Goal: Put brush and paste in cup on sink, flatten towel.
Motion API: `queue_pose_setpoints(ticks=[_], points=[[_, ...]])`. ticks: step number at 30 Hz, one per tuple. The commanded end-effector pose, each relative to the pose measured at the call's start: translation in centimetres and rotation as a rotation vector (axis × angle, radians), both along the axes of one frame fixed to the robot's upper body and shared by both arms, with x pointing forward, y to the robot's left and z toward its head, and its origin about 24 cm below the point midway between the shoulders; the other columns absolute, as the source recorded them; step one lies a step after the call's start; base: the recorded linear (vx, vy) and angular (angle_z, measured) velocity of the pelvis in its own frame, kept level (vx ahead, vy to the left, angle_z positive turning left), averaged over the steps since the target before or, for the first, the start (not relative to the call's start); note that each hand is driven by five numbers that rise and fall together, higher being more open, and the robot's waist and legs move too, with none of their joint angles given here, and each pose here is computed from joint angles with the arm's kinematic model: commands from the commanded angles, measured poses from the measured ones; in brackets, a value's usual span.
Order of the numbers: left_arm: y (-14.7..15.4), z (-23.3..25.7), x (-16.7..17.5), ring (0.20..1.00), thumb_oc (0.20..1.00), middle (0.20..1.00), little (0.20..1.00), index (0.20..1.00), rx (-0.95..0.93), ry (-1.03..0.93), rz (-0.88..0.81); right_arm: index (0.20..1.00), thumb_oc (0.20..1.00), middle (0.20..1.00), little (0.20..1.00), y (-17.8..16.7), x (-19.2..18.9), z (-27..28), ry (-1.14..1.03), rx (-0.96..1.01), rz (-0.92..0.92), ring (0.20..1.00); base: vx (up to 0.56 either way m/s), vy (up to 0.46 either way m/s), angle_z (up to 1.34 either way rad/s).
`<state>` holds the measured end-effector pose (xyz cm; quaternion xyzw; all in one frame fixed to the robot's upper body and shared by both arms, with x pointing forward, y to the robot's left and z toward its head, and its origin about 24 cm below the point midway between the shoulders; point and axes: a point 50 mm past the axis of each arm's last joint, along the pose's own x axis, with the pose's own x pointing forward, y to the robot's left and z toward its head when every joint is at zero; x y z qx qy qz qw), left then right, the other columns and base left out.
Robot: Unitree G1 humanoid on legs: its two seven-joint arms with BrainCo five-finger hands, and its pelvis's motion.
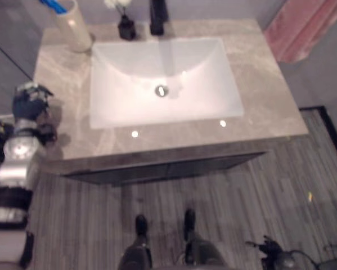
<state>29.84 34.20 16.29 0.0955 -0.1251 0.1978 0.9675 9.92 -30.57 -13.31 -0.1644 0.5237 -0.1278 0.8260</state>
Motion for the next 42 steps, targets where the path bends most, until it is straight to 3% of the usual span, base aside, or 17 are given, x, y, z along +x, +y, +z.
queue_pose_setpoints(ticks=[1, 10, 11, 14, 16, 17, 22, 37, 42], points=[[0.4, 2.5, 0.1, 0.200, 0.200, 0.200, 0.200, 0.200, 0.024, -0.123, 0.015, 1.000, 1.000, 1.000, 1.000, -1.2, -3.4, -0.3, 0.113, -0.029, -0.020, 1.000, -0.01, 0.081, 0.17], [0.1, -1.1, -3.4, 0.200, 0.200, 0.200, 0.200, 0.200, 0.084, -0.018, -0.002, 1.000, 1.000, 1.000, 1.000, -0.3, -3.4, -0.7, 0.122, 0.001, 0.017, 1.000, -0.02, 0.089, 0.02], [-1.5, -2.0, -5.1, 0.200, 0.200, 0.200, 0.200, 0.200, 0.090, -0.044, -0.038, 1.000, 1.000, 1.000, 1.000, 0.4, -3.7, -1.0, 0.119, 0.027, 0.006, 1.000, -0.07, 0.153, 0.04], [-2.6, -2.9, -6.9, 0.200, 0.200, 0.200, 0.200, 0.200, 0.053, -0.081, -0.046, 1.000, 1.000, 1.000, 1.000, 1.2, -4.3, -1.5, 0.138, 0.048, -0.007, 1.000, -0.05, 0.125, 0.06], [-2.6, -3.0, -7.0, 0.200, 0.200, 0.200, 0.200, 0.200, 0.052, -0.080, -0.044, 1.000, 1.000, 1.000, 1.000, 1.2, -4.4, -1.5, 0.139, 0.048, -0.005, 1.000, -0.05, 0.106, 0.01], [-3.5, -2.8, -9.4, 0.200, 0.200, 0.200, 0.200, 0.200, 0.067, -0.149, -0.037, 1.000, 1.000, 1.000, 1.000, 2.3, -4.6, -1.9, 0.133, 0.079, -0.020, 1.000, -0.06, 0.124, 0.01], [-3.7, -3.7, -12.1, 0.200, 0.200, 0.200, 0.200, 0.200, 0.067, -0.131, 0.000, 1.000, 1.000, 1.000, 1.000, 3.3, -5.2, -2.3, 0.133, 0.107, -0.036, 1.000, -0.06, 0.148, 0.08], [-4.1, -3.8, -12.0, 0.200, 0.200, 0.200, 0.200, 0.200, 0.020, -0.149, -0.057, 1.000, 1.000, 1.000, 1.000, 3.4, -0.6, -1.5, 0.008, 0.074, 0.020, 1.000, -0.01, -0.003, -0.11], [-4.7, -3.5, -11.0, 0.200, 0.200, 0.200, 0.200, 0.200, -0.007, -0.186, -0.079, 1.000, 1.000, 1.000, 1.000, 3.5, -0.8, -1.6, 0.019, 0.068, 0.016, 1.000, 0.24, -0.245, -0.17]])
